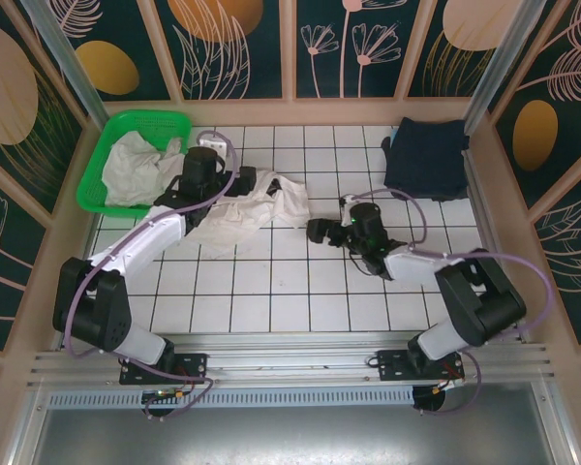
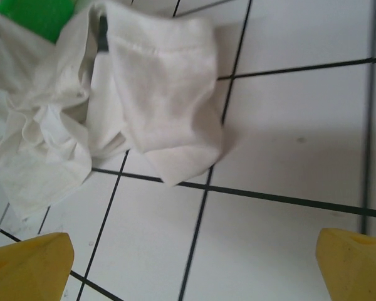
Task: Fold and stack the t-shirts
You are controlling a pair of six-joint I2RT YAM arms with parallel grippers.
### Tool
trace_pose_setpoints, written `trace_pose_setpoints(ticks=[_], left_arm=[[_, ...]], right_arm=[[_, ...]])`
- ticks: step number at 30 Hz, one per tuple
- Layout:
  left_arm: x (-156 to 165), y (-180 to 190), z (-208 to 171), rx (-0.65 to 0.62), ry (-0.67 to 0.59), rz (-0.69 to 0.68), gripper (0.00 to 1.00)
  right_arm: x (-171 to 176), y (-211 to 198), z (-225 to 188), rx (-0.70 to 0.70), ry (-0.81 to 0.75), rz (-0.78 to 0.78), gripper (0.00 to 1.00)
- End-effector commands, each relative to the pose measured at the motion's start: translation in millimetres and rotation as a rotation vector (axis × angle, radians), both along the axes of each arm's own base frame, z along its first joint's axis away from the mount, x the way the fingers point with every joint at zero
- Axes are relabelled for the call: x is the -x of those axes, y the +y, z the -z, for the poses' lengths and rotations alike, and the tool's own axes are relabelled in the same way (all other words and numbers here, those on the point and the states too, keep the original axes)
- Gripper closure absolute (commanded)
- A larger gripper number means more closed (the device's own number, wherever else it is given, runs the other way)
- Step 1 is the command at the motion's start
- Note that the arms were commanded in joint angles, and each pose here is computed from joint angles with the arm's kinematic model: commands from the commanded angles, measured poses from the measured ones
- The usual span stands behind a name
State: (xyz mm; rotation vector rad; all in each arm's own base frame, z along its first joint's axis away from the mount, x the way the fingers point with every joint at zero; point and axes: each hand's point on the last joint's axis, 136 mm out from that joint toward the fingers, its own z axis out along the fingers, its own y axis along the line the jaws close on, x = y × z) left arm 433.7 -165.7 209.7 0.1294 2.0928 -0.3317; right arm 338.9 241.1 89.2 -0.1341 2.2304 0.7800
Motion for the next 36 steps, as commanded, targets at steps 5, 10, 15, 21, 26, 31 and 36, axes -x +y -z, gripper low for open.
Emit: trace_pose_setpoints(ticks=[5,10,15,21,26,31,36], left_arm=[[10.8,-3.4,8.6,0.038,-0.020,0.027,0.02],[27.0,3.1,6.4,0.038,-0.059,0.035,0.01],[41.1,14.1,-6.0,0.035,-0.090,0.010,0.02],[69.9,-3.6,-32.5,0.144,-0.215,0.158,0.02],[60.4,-9.3,-21.1,0.109,-0.150,0.173,0.05],[59.5,-9.6,-18.3,0.106,-0.163,0.175,0.07],[35.2,-21.4,42.8,-0.050,0.011,0.178,0.10]], right_arm=[[-17.7,55.1,35.6,0.127,0.069,-0.058,0.01],[-19.7,64.1,69.4,0.345,0.105,-0.049,0.01],[-23.9,59.1,90.0,0.488,0.126,-0.005,0.09],[-25.0,32.1,97.4,0.547,0.169,0.027,0.44],[-23.2,-4.0,79.9,0.459,0.174,0.115,0.69],[-24.3,-28.1,58.7,0.366,0.159,0.165,0.83],[-19.2,-25.4,35.4,0.288,0.113,0.146,0.84]])
